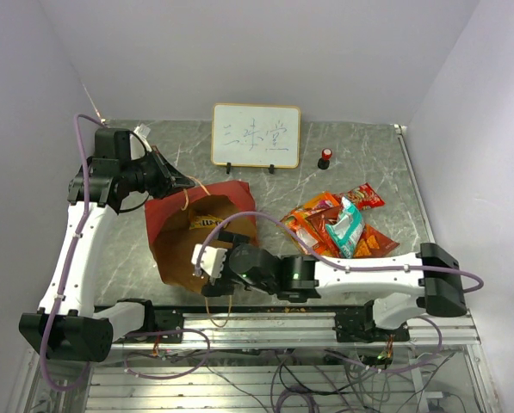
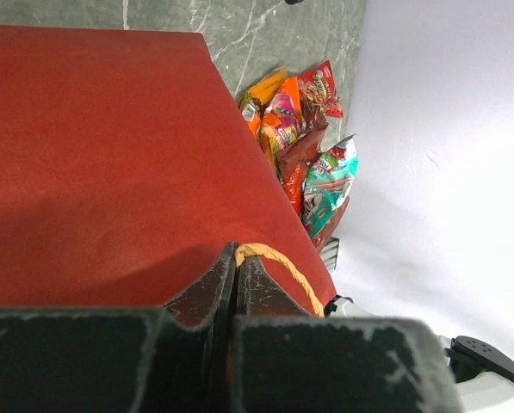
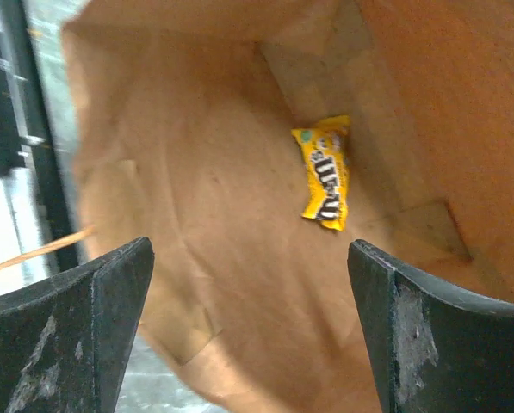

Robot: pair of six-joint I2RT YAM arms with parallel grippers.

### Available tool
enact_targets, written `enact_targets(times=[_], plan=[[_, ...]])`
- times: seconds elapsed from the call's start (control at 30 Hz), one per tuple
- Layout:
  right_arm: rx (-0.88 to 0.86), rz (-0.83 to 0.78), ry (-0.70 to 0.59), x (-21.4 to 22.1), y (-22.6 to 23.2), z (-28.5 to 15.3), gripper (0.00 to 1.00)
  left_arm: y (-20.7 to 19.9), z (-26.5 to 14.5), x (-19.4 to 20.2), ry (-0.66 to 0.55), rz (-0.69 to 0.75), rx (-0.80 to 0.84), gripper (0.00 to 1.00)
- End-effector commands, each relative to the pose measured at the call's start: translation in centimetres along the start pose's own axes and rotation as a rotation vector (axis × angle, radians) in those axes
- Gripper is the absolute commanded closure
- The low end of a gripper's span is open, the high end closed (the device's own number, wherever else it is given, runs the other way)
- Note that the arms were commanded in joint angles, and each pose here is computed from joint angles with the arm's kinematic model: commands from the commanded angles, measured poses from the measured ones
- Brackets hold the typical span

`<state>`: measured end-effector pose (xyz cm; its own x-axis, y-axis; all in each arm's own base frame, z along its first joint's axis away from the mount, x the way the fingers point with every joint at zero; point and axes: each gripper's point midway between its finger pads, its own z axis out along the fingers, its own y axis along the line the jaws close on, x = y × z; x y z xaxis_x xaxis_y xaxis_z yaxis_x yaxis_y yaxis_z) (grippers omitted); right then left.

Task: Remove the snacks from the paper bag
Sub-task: Take out the snack from the paper bag.

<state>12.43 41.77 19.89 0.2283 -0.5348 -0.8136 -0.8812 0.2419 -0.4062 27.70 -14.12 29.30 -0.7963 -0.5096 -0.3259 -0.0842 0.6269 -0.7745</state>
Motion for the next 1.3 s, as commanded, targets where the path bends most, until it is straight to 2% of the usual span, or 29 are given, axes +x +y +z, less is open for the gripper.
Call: enact_targets(times=[0.0, 0.13, 0.2, 0.47, 0.63, 0.83, 1.0, 1.1, 1.27], plan=[[0.171, -0.186, 0.038, 0.8, -2.7, 2.0, 0.07, -1.1, -0.9, -0.2, -0.018, 0.017, 0.031, 0.93], [0.267, -0.263, 0.038, 1.2, -3.4, 4.8, 0.27, -1.3, -1.2, 0.0, -0.017, 0.017, 0.038, 0.93], [0.318, -0.289, 0.069, 1.6, -4.0, 6.5, 0.30, -1.4, -1.3, 0.1, -0.019, 0.016, 0.039, 0.93], [0.352, -0.378, 0.193, 6.1, -6.6, 12.4, 0.33, -1.3, -2.1, 0.9, -0.005, 0.027, 0.035, 0.93], [0.371, -0.409, 0.266, 9.8, -8.5, 15.5, 0.28, -1.3, -2.3, 1.6, 0.012, 0.022, 0.045, 0.93], [0.371, -0.413, 0.302, 12.2, -9.9, 17.8, 0.26, -1.3, -2.5, 1.9, 0.032, 0.038, 0.041, 0.93], [0.370, -0.379, 0.335, 14.3, -10.8, 18.7, 0.29, -1.4, -2.8, 2.0, 0.041, 0.057, 0.036, 0.93], [0.352, -0.382, 0.333, 14.6, -10.8, 19.2, 0.36, -1.3, -3.0, 2.2, 0.042, 0.060, 0.032, 0.93], [0.325, -0.378, 0.337, 14.6, -10.9, 19.9, 0.56, -1.3, -3.2, 1.9, 0.034, 0.083, 0.017, 0.93]])
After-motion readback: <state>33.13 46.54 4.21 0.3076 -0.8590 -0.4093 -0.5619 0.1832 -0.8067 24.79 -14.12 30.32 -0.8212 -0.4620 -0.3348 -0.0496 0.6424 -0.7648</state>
